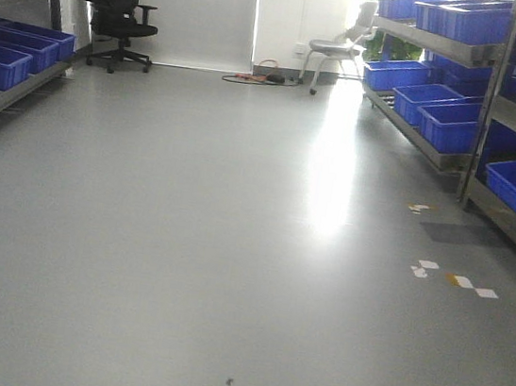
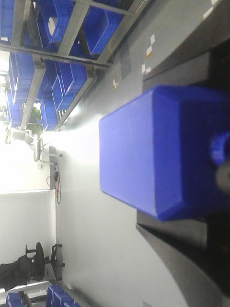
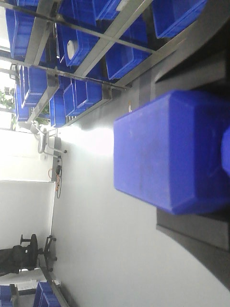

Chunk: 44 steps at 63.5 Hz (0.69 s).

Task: Pick and sort blue part to right shelf
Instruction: 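Drive forward between the blue-bin shelves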

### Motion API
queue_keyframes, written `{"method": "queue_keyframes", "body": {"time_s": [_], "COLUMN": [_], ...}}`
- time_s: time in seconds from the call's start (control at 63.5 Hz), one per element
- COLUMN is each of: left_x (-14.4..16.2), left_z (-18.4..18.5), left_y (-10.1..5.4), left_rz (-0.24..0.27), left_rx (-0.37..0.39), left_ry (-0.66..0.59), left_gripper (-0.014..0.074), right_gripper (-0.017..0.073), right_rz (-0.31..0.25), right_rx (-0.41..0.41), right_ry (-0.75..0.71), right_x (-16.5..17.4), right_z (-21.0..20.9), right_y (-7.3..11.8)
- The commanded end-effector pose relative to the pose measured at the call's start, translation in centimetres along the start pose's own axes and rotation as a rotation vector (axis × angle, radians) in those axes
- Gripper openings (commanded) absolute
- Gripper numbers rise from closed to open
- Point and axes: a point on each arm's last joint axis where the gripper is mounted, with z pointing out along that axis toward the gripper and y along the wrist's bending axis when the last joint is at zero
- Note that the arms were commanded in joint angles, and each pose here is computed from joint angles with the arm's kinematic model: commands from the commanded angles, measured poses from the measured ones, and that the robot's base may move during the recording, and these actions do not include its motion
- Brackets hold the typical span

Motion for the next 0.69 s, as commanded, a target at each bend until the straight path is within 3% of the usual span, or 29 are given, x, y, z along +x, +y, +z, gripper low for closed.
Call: {"method": "queue_keyframes", "body": {"time_s": [0.0, 0.677], "left_x": [-1.60, -1.60], "left_z": [-0.14, -0.14], "left_y": [0.04, 0.04], "left_rz": [-0.016, -0.016], "left_rx": [-0.007, -0.007], "left_ry": [-0.096, -0.096], "left_gripper": [0.0333, 0.0333], "right_gripper": [0.0267, 0.0267], "right_rz": [-0.012, -0.012], "right_rx": [0.016, 0.016], "right_ry": [-0.124, -0.124], "right_x": [-1.86, -1.86], "right_z": [-0.16, -0.16], "right_y": [-0.16, -0.16]}}
